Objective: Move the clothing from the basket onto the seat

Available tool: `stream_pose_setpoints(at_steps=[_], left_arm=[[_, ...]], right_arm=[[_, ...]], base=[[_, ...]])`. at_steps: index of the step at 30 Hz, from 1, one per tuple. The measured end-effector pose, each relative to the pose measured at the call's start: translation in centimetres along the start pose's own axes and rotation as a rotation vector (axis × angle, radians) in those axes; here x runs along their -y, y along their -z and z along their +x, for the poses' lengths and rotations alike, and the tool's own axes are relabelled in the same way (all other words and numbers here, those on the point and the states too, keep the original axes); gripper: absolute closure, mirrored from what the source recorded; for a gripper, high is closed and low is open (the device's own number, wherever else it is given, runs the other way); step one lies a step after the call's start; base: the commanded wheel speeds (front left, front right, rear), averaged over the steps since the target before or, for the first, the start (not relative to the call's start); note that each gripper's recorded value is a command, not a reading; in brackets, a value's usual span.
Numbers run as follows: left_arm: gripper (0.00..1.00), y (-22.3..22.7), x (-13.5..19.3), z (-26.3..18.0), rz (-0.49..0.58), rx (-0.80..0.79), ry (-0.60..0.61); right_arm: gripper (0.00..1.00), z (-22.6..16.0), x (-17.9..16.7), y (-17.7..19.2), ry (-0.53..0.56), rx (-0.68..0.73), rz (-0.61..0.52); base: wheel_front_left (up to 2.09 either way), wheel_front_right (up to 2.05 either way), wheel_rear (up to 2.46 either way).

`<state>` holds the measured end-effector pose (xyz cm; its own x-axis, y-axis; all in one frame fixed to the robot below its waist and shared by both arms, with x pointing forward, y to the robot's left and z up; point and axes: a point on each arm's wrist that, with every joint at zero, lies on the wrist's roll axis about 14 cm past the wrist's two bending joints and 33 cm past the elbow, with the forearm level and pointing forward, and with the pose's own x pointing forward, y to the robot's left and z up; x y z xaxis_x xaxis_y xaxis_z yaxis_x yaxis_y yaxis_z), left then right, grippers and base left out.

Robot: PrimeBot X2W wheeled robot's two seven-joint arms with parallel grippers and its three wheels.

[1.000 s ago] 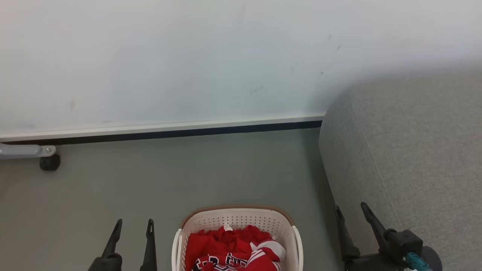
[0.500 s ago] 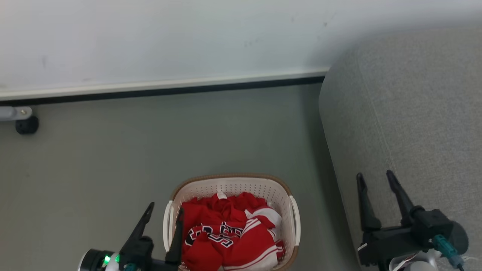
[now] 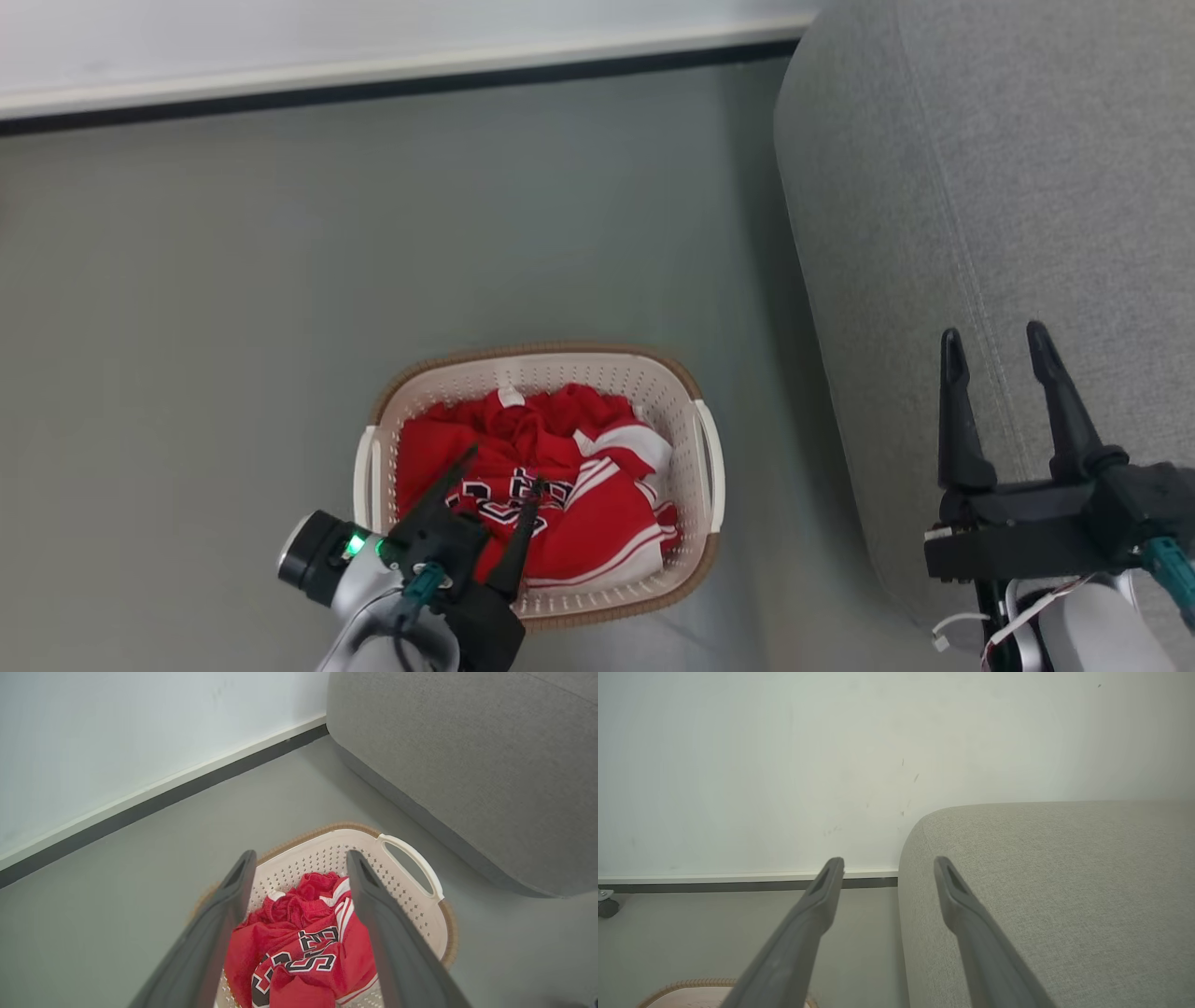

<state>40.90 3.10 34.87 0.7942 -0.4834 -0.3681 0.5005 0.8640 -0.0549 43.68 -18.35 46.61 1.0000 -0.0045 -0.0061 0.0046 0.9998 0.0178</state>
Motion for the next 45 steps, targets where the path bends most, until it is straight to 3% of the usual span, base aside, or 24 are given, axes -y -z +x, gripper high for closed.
stream_pose_setpoints(at_steps=[15, 23, 45], left_arm=[[0.00, 7.1, 3.9, 4.3, 0.025, -0.198, 0.196], [0.00, 10.0, 5.7, 7.1, 0.063, -0.245, 0.321], [0.00, 21.2, 5.8, 11.3, 0.046, -0.497, 0.410]], right_arm=[[0.00, 5.1, 0.3, 0.1, -0.004, 0.070, -0.037], [0.00, 7.5, 0.5, 2.6, -0.008, 0.054, -0.051], [0.00, 11.5, 0.1, 11.0, -0.046, -0.020, -0.105]], base=[[0.00, 0.00, 0.00], [0.00, 0.00, 0.00], [0.00, 0.00, 0.00]])
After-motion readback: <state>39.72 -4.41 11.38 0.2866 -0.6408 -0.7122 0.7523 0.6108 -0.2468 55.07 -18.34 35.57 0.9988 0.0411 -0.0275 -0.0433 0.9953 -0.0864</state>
